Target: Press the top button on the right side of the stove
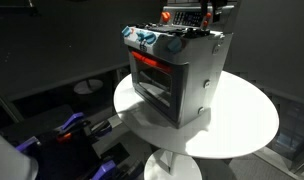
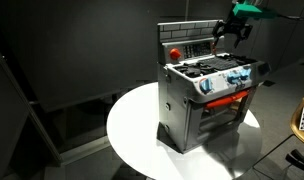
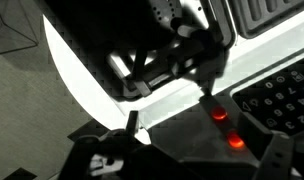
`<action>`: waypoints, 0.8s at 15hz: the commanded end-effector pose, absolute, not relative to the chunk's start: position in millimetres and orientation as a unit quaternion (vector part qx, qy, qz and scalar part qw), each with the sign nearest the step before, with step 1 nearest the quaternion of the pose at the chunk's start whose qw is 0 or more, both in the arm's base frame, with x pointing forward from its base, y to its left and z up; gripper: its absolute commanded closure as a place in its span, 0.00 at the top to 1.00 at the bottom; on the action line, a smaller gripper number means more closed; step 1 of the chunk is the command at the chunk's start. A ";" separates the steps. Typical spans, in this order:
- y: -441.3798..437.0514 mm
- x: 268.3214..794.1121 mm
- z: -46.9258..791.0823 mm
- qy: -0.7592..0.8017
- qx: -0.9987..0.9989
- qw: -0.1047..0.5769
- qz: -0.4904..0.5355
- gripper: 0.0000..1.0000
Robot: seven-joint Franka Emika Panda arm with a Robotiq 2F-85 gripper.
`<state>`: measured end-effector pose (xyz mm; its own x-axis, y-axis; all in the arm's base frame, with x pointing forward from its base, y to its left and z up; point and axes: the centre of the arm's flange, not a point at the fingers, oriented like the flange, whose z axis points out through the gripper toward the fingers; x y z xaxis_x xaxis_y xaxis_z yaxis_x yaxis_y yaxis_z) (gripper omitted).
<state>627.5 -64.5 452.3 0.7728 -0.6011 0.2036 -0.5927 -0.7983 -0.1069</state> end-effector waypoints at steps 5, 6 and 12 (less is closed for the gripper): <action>-67.7 651.3 457.4 0.329 -0.937 0.006 -0.118 1.00; -68.3 652.0 457.0 0.329 -0.937 0.006 -0.118 1.00; -68.8 631.0 460.0 0.326 -0.940 0.005 -0.102 1.00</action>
